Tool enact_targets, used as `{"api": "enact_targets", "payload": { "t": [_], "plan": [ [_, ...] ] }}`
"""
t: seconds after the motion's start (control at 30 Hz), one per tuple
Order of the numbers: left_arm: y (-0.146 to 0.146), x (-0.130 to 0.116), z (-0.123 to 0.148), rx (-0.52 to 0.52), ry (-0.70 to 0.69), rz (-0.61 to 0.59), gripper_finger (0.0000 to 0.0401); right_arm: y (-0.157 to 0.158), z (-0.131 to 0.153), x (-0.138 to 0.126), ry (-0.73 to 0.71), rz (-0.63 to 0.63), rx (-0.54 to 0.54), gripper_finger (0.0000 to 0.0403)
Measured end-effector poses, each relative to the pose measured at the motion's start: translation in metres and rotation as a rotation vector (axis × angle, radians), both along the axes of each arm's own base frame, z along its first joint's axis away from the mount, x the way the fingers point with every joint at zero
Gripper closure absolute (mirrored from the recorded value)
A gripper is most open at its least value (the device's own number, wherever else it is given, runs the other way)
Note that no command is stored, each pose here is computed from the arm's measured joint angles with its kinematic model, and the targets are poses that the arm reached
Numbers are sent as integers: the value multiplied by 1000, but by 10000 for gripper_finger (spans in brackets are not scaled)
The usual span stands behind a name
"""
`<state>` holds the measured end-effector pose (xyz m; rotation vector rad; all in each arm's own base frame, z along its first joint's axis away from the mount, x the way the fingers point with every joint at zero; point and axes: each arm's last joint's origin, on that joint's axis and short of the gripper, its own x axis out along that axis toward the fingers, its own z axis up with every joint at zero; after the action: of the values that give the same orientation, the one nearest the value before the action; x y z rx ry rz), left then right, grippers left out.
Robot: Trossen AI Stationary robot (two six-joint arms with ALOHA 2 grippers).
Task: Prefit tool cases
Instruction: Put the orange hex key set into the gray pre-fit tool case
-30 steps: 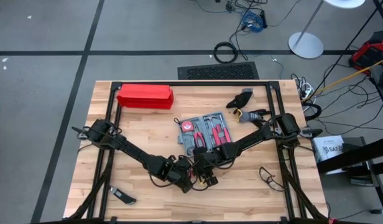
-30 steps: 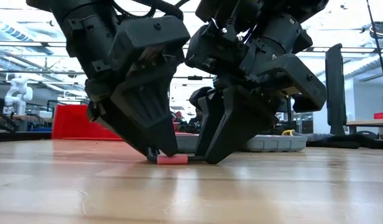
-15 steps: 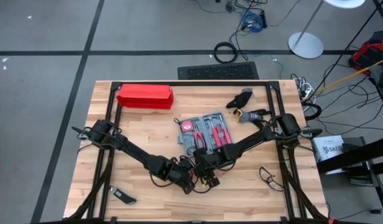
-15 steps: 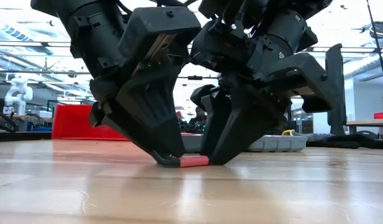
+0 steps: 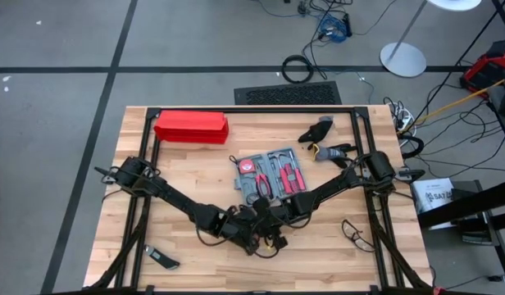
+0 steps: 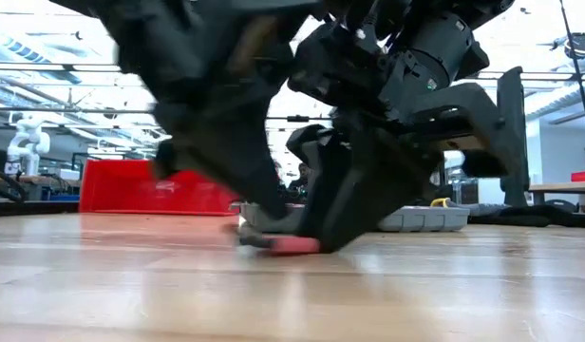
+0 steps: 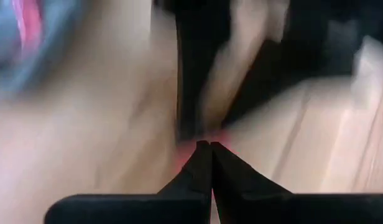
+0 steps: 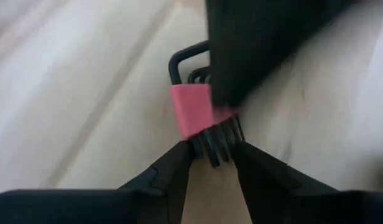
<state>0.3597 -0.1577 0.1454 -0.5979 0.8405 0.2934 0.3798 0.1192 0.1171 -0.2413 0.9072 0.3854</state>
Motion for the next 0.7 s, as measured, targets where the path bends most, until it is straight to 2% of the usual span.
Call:
{"api": "enact_targets", "payload": {
  "t": [0.2,0.4,0.53,0.7],
  "plan": [
    [-2,10,9,1,-127,-35,398,11,4,4,-97,12,-20,275],
    [1,4,12,-22,-54,-35,397,9,3,4,-87,-16,-33,275],
    [5,-12,35,1,-8,-28,397,7,9,8,-119,-47,-33,275],
    [10,-49,90,60,-10,39,397,4,6,6,-115,-32,-69,275]
  ]
}}
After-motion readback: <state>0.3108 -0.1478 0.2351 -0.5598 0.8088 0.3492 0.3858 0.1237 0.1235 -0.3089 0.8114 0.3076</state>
